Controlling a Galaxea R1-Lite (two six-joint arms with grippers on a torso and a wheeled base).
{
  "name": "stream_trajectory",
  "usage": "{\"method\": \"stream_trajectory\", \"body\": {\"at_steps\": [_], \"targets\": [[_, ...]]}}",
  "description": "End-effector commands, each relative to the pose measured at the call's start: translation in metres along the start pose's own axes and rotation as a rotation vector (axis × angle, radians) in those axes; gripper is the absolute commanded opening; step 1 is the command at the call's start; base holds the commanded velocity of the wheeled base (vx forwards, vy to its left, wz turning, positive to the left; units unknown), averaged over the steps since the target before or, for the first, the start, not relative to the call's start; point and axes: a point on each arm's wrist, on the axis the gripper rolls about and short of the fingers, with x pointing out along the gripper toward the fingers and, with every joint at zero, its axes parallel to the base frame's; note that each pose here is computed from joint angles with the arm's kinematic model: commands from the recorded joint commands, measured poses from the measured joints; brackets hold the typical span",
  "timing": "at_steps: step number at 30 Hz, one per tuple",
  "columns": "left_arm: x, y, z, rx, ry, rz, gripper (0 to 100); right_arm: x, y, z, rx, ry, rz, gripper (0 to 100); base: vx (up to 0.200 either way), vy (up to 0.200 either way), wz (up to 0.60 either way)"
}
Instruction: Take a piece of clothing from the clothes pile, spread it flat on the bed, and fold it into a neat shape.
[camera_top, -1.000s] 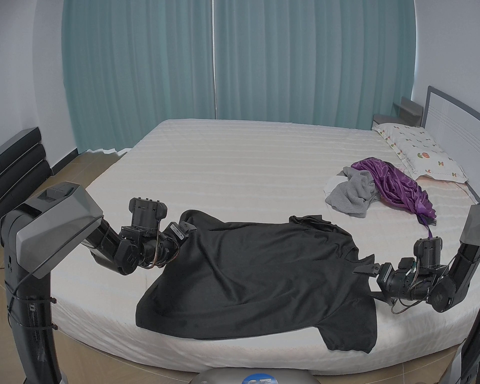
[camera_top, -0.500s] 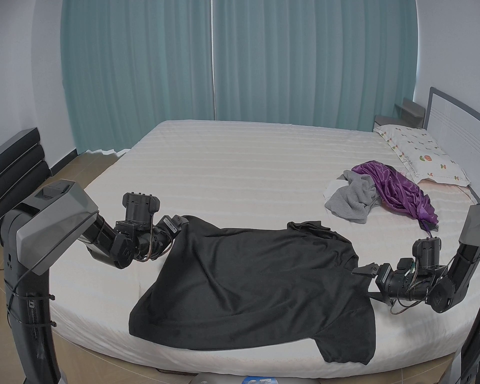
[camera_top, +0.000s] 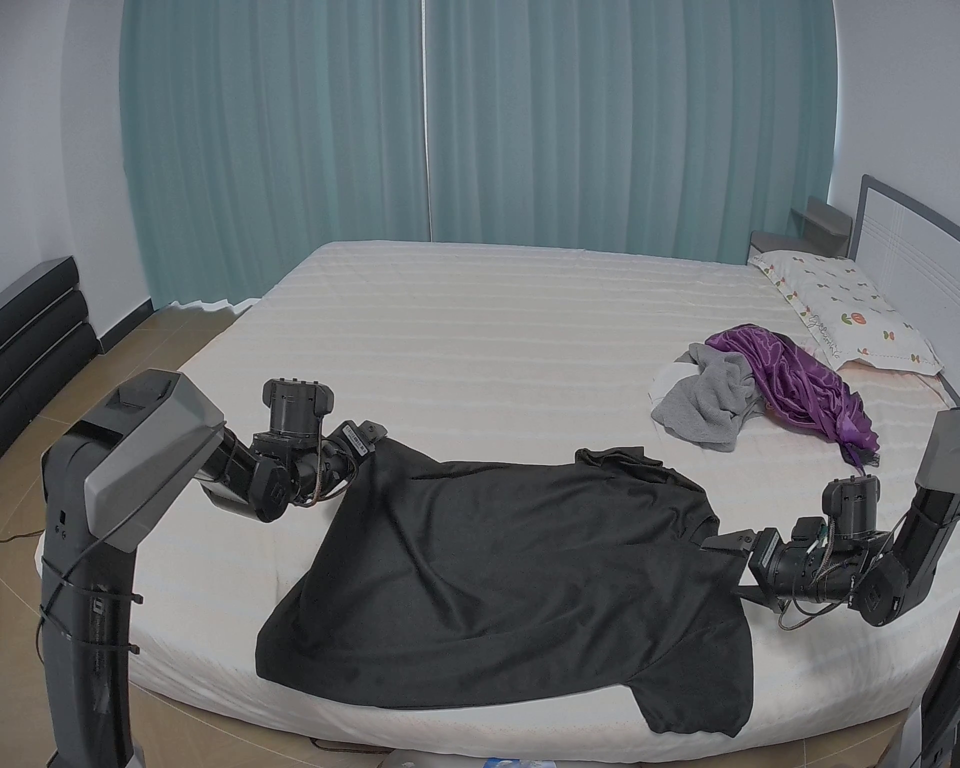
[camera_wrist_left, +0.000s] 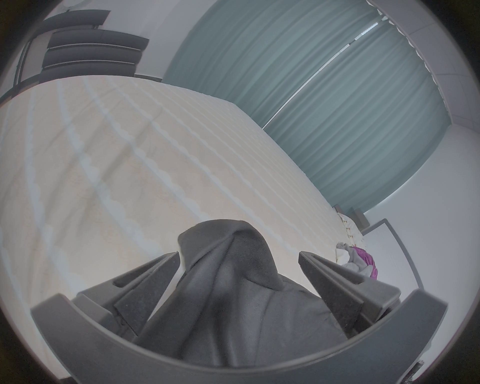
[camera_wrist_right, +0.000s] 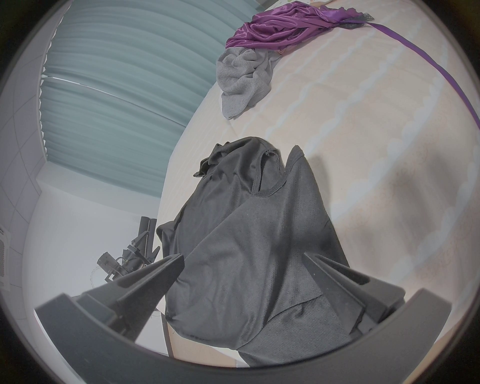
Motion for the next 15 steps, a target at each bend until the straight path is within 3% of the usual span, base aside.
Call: {"method": "stream_trajectory", "body": {"at_steps": [1,7,8,15], "targets": [[0.032,0.013,-0.017,0.03,0.03,0.024,100,0.004,-0.003,0.0,0.003,0.007,-0.01,100,0.0,0.0,0.0],[0.049,0.02,-0.019,0.069,0.016,0.025,100,0.009,0.0,0.002,-0.01,-0.001,0.003,100,0.0,0.0,0.0],[0.052,0.023,-0.018,0.073,0.006,0.035,0,0.011,0.001,0.002,-0.015,0.0,0.007,100,0.0,0.0,0.0],[0.062,0.025,-0.001,0.102,-0.135,0.105,0,0.039,0.013,0.025,-0.058,-0.071,0.037,100,0.0,0.0,0.0]]}}
